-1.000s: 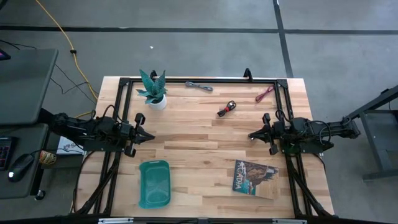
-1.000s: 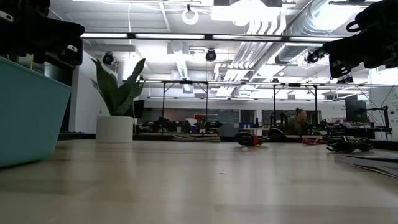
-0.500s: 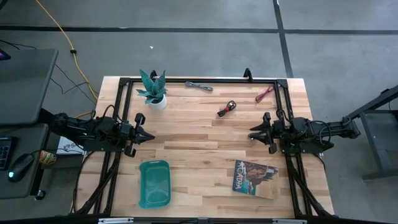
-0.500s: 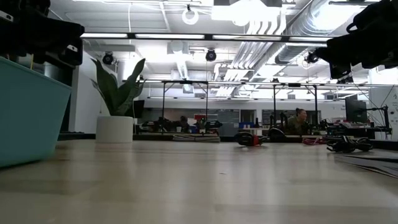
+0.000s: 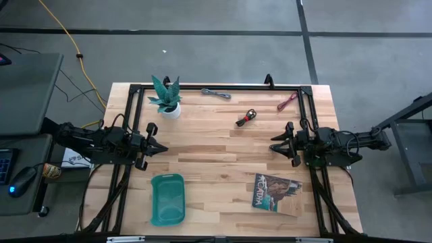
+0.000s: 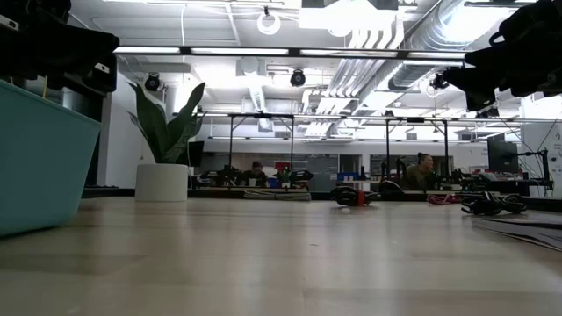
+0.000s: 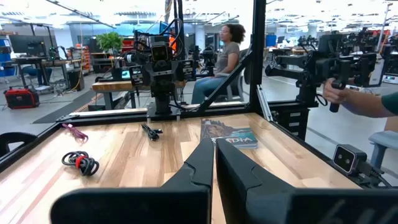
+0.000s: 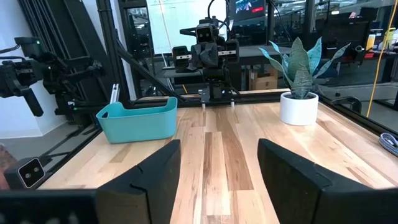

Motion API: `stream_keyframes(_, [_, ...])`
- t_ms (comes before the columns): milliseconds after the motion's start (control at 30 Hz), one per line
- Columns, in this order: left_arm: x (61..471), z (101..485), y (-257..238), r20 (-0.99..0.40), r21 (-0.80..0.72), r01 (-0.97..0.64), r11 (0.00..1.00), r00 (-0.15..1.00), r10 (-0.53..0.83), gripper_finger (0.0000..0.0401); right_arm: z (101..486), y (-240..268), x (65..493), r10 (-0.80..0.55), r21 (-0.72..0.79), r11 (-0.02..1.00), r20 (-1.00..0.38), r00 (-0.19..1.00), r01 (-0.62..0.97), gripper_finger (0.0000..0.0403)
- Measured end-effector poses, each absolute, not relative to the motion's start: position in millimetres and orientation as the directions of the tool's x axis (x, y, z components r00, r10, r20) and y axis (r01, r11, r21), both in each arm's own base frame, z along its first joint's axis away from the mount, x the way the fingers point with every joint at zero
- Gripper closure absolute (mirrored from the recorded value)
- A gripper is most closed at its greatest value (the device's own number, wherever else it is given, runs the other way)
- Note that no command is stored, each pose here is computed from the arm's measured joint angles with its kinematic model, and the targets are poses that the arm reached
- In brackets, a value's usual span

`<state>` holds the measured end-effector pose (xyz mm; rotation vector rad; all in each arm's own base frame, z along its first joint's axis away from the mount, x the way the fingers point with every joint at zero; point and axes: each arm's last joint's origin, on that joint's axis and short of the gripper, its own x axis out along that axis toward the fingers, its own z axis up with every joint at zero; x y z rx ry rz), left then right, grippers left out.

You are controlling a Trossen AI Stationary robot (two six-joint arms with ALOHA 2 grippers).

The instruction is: Pick and place USB-C Cables

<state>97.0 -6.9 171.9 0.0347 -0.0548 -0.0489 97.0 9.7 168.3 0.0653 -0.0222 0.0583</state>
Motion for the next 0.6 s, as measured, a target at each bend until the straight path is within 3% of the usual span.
stream_keyframes(100, [97.1, 171.9, -6.9, 0.053, 0.036, 0.048, 0.998, 0.997, -0.049, 0.0400, 169.5, 9.2, 97.0, 0.040, 0.091, 0.995, 0.036, 0.999, -0.043, 0.0196])
stream_keyframes(267, [97.1, 171.8, -6.9, 0.053, 0.036, 0.048, 0.998, 0.997, -0.049, 0.0400, 192.7, 6.6, 93.0, -0.036, 0.132, 0.991, 0.171, 0.985, 0.013, 0.0196])
stream_keyframes(400, [97.0, 171.8, -6.9, 0.054, 0.036, 0.048, 0.998, 0.997, -0.049, 0.0400, 233.2, 2.0, 81.7, -0.151, 0.135, 0.984, 0.271, 0.951, 0.118, 0.0196])
stream_keyframes(600, [97.1, 171.8, -6.9, 0.054, 0.036, 0.047, 0.998, 0.997, -0.049, 0.0400, 302.8, -3.1, 70.3, -0.285, 0.161, 0.955, 0.285, 0.915, 0.247, 0.0196])
